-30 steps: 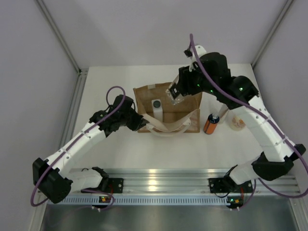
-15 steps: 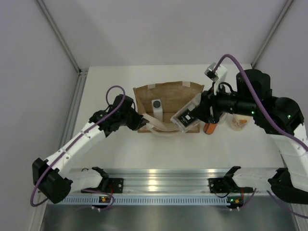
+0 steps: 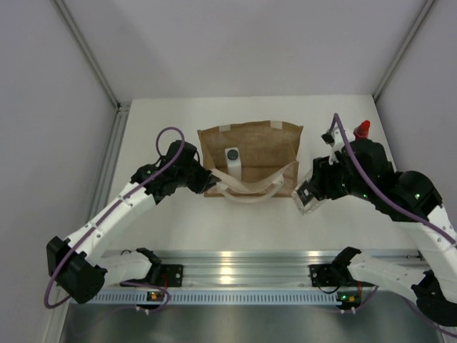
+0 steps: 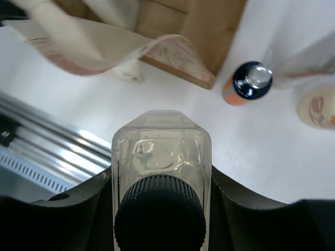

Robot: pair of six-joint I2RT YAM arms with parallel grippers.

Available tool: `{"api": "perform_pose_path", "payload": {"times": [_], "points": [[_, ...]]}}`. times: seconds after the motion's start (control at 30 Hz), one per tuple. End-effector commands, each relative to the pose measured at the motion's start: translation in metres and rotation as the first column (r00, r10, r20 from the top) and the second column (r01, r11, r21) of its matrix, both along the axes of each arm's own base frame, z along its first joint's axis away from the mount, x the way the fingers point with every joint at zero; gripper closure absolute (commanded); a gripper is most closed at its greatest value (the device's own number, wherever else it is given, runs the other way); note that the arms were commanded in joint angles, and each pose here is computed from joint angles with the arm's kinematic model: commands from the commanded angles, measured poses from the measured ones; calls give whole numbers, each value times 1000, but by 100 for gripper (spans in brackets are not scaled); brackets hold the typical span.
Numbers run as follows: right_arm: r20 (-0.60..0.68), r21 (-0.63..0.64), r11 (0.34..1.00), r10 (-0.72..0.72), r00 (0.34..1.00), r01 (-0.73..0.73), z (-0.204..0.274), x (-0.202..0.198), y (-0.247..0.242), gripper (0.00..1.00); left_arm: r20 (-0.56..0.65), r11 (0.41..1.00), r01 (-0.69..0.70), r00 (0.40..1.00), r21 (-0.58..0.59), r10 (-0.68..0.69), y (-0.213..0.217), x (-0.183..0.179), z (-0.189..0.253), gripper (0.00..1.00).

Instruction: Take the personal care products out of the canvas bag

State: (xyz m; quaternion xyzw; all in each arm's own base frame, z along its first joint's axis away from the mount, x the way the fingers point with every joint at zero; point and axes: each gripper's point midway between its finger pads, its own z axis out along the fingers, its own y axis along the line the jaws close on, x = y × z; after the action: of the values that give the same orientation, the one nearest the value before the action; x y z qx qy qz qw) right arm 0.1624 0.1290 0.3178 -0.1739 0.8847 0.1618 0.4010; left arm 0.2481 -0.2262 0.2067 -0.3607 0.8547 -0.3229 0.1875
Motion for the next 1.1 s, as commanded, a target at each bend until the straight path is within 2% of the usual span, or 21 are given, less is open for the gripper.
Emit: {"api": "perform_pose_path", "payload": {"times": [0.0, 0.07, 0.2, 0.33, 0.37, 0.5, 0.63, 0.83, 0.9, 0.97, 1.03, 1.07], "points": [[78, 44, 949, -314, 946, 312, 5, 33, -29, 100, 42, 1000, -13, 999, -22, 14, -1, 6, 14, 100], [54, 21, 911, -412, 910, 411, -12, 38, -41, 100, 38, 1000, -11, 999, -19, 12, -1, 6, 12, 100], [101, -43, 774, -626, 773, 632, -40, 52, -78, 100, 37, 1000, -8, 999, -20, 8, -2, 7, 12, 100], [90, -73, 752, -649, 756, 655, -74, 72, -88, 100, 31, 1000, -2, 1000, -22, 3, -3, 6, 11, 100], [58, -52, 767, -637, 769, 640, -83, 74, -84, 100, 34, 1000, 1, 999, -25, 0, -3, 6, 12, 100], [46, -10, 746, -665, 746, 666, -117, 89, -99, 100, 31, 1000, 9, 999, -24, -8, -5, 6, 12, 100], [72, 17, 745, -666, 742, 667, -128, 104, -101, 100, 28, 999, 18, 999, -26, -18, -6, 5, 12, 100], [66, -1, 732, -679, 731, 681, -150, 102, -105, 100, 29, 1000, 23, 999, -22, -22, -5, 4, 11, 100], [54, -6, 726, -687, 725, 688, -160, 99, -107, 94, 31, 1000, 21, 999, -22, -20, -5, 4, 11, 100], [42, -14, 727, -685, 727, 686, -166, 97, -106, 83, 28, 999, 25, 999, -23, -24, -6, 3, 11, 100], [31, -23, 732, -681, 732, 681, -172, 94, -105, 70, 26, 999, 23, 999, -22, -23, -5, 4, 10, 100], [30, -24, 733, -680, 733, 680, -172, 94, -105, 56, 23, 1000, 23, 999, -20, -23, -5, 4, 9, 100]]}}
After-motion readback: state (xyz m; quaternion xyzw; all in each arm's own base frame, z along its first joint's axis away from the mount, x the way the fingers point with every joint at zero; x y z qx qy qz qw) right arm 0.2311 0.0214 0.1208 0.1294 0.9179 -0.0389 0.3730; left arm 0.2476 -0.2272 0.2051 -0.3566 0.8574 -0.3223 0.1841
